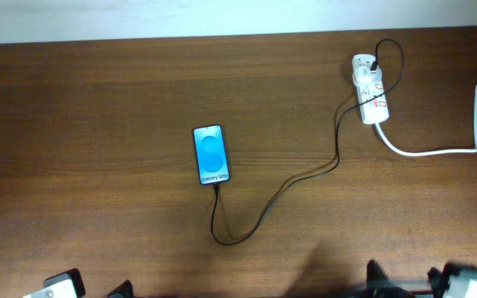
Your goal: Plug charger to phone and switch on socket
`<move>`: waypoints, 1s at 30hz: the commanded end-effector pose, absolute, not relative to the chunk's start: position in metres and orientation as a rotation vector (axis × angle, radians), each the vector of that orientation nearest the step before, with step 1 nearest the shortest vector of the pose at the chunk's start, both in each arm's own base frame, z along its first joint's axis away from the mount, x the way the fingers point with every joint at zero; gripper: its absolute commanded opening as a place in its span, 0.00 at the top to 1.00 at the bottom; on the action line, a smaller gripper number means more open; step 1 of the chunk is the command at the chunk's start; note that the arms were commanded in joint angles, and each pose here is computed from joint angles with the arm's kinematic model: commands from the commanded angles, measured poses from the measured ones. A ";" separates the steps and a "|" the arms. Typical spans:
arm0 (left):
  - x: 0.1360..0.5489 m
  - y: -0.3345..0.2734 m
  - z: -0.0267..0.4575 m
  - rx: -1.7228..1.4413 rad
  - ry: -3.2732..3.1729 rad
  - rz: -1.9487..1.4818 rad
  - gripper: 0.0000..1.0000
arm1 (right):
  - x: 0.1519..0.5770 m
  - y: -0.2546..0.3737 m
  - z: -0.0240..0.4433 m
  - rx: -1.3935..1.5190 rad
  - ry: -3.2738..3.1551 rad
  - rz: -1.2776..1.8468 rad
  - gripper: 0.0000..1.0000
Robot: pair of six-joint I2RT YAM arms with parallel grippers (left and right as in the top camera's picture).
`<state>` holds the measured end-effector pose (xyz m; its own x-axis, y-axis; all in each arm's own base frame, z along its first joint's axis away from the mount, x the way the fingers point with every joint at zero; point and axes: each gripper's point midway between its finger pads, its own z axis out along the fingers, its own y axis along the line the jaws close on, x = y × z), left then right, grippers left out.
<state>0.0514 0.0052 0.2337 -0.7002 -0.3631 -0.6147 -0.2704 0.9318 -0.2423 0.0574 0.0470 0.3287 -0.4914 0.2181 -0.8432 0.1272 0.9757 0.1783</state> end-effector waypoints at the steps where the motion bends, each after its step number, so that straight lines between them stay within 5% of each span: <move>1: 0.051 0.007 0.233 -0.443 2.381 -0.156 0.01 | 0.031 0.066 0.332 0.122 1.941 0.032 0.02; 7: 0.051 0.007 0.233 -0.444 2.381 -0.156 0.01 | 0.023 0.088 0.333 -0.042 1.719 0.027 0.02; 19: 0.051 0.007 0.233 -0.444 2.381 -0.156 0.01 | 0.153 0.081 0.296 -0.361 1.562 0.414 0.02; 30: 0.051 0.007 0.233 -0.444 2.381 -0.156 0.01 | 0.228 0.048 0.245 0.028 1.436 0.464 0.02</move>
<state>0.0517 0.0057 0.2323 -0.7023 -0.3632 -0.6123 -0.2737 0.9317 -0.2387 0.2169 0.0592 0.2614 0.0554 0.2576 -0.9647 -0.3522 0.9091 0.2225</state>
